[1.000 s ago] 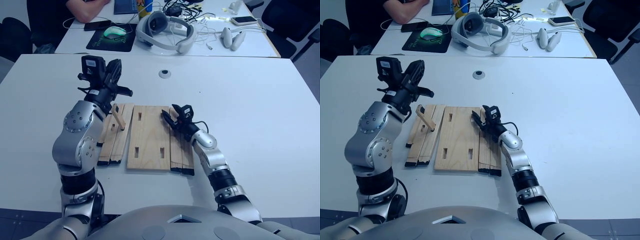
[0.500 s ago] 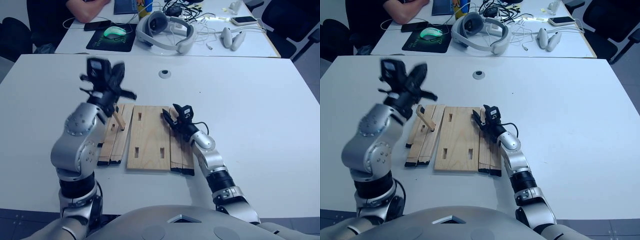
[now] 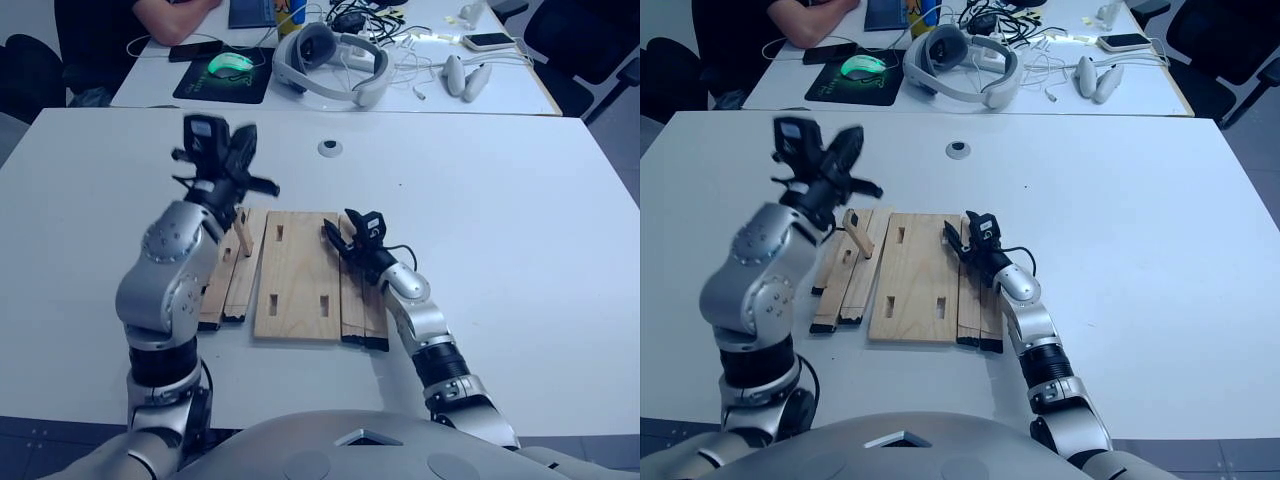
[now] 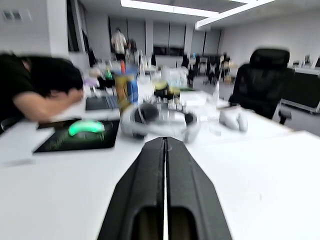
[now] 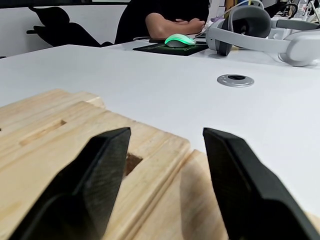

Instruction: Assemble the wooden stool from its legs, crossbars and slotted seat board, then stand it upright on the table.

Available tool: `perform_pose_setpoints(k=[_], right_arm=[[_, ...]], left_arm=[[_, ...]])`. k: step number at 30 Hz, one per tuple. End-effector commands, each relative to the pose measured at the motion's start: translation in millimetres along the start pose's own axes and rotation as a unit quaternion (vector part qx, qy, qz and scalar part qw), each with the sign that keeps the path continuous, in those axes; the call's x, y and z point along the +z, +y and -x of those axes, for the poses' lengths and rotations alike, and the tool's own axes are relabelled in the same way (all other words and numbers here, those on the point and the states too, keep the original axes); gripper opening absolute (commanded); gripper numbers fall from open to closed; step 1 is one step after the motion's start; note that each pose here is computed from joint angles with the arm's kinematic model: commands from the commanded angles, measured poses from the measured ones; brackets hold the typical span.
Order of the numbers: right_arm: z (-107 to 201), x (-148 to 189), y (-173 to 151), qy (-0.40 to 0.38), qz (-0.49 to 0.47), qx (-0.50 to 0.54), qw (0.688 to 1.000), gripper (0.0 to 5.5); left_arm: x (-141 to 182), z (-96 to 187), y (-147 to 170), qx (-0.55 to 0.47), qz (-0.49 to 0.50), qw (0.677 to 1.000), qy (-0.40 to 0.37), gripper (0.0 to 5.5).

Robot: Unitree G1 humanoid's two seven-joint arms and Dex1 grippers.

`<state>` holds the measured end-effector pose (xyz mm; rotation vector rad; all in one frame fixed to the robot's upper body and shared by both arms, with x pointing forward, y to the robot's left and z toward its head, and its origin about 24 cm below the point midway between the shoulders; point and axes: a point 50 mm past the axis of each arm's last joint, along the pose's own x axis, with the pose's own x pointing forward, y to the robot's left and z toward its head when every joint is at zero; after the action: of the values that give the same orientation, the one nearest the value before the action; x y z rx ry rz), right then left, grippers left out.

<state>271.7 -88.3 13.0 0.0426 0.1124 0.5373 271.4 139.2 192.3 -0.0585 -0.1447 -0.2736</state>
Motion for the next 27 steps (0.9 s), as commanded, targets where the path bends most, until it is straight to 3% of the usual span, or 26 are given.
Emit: perform_pose_setpoints(k=[1, 5, 9, 12, 18, 27], right_arm=[[10, -25, 0, 0.056, -0.018, -0.012, 0.998, 2.69], [10, -25, 0, 0.058, -0.016, -0.009, 0.998, 2.69], [9, -23, 2, 0.058, -0.016, 0.000, 0.998, 2.69], [6, -22, 5, 0.058, -0.015, 0.009, 0.998, 2.69], [5, -22, 6, 0.057, -0.017, 0.012, 0.998, 2.69], [3, -24, 7, 0.060, -0.016, 0.015, 0.998, 2.69]], left_arm=[[49, -3, -2, 0.004, -0.037, 0.994, -0.105, 0.02], [22, -1, -2, -0.005, -0.028, 0.999, -0.036, 0.02], [-77, 23, -9, -0.052, 0.005, 0.974, 0.221, 0.02], [-105, 32, 6, -0.009, 0.001, 0.964, 0.268, 0.02], [-71, 5, 1, -0.010, -0.004, 0.986, 0.168, 0.02], [10, -13, -6, -0.024, 0.001, 0.997, -0.075, 0.02]])
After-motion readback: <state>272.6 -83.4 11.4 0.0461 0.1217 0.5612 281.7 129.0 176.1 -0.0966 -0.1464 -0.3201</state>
